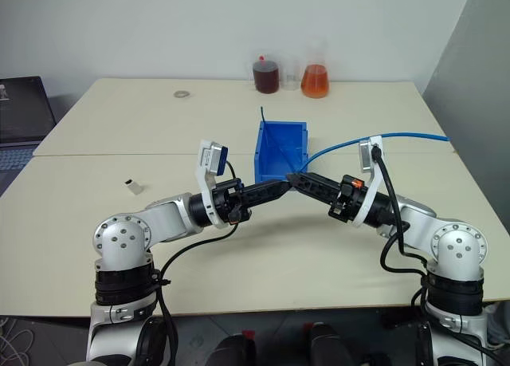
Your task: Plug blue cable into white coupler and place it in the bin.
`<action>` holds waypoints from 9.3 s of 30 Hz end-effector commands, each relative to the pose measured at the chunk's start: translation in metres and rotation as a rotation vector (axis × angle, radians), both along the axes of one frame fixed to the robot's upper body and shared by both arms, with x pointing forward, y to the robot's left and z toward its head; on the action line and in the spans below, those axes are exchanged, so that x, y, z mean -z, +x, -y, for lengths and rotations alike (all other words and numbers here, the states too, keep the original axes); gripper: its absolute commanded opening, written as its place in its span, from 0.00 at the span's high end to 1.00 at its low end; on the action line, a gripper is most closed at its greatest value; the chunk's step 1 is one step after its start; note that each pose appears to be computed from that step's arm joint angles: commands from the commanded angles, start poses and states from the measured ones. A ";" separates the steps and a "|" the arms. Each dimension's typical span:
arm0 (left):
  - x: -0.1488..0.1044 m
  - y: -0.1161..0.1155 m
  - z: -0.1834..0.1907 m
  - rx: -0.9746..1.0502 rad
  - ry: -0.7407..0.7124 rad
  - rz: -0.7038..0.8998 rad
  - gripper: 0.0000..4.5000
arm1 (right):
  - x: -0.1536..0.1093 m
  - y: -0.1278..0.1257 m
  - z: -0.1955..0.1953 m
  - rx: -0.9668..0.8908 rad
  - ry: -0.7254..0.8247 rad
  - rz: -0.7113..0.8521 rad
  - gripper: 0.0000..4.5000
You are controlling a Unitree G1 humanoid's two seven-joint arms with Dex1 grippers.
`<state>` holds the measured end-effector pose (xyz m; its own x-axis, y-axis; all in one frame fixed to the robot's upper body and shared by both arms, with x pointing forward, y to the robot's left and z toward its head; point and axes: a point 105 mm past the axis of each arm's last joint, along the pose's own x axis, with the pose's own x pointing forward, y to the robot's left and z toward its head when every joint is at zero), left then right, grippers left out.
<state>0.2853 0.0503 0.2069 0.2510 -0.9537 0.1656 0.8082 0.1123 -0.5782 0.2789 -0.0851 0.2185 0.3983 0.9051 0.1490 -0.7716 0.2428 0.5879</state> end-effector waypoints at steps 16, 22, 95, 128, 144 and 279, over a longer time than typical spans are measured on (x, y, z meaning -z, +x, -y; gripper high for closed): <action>-0.009 -0.009 0.002 0.031 -0.003 0.038 0.95 | -0.005 -0.003 0.004 -0.006 0.024 0.027 0.95; -0.009 -0.010 0.001 0.033 0.002 0.044 0.95 | -0.007 -0.003 0.003 -0.008 0.010 0.038 0.95; 0.117 0.103 -0.257 -1.901 0.768 -0.224 0.00 | -0.003 0.033 0.010 0.051 -0.078 0.103 0.95; 0.115 0.115 -0.262 -1.869 0.745 -0.223 0.78 | 0.002 0.032 0.011 0.055 -0.091 0.087 0.95; 0.077 0.082 -0.154 -0.848 0.799 0.387 0.83 | -0.010 0.031 0.012 0.060 -0.105 0.142 0.95; 0.019 0.038 -0.073 -0.760 0.538 0.560 0.00 | -0.017 0.186 -0.028 0.488 -0.388 0.066 0.50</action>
